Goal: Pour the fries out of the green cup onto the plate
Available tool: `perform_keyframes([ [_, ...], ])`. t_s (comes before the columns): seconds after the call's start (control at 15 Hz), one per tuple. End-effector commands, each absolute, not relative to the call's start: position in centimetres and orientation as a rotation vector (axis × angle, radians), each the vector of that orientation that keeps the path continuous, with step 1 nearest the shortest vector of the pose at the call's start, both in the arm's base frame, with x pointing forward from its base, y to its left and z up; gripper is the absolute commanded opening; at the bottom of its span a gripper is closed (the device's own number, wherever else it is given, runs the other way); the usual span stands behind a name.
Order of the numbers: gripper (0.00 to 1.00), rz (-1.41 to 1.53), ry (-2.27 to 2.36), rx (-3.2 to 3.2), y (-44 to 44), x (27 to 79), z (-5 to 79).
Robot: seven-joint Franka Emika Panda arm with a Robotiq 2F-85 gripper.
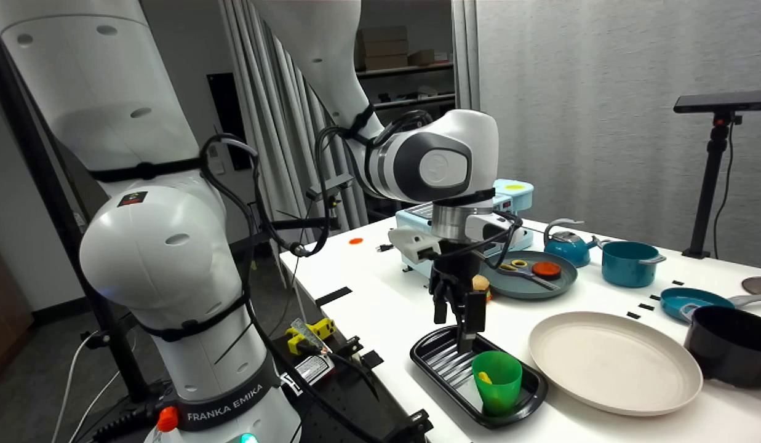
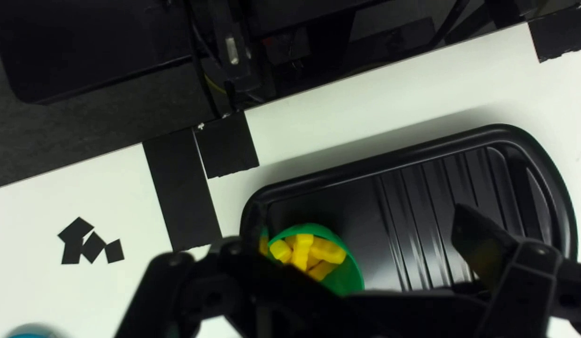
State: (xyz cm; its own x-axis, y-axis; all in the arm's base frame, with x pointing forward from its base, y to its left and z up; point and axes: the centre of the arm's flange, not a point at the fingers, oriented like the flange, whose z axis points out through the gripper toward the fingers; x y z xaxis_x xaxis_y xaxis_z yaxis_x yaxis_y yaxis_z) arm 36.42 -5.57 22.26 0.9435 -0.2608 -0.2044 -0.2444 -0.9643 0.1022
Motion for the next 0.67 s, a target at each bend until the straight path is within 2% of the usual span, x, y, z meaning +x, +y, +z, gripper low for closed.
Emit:
perform_keyframes([
  [0.0, 1.0, -0.333, -0.363, 3.043, -6.0, 36.5, 19.7],
  [0.6, 1.0, -0.281, -0.468, 2.98, -6.5, 36.7, 15.8],
])
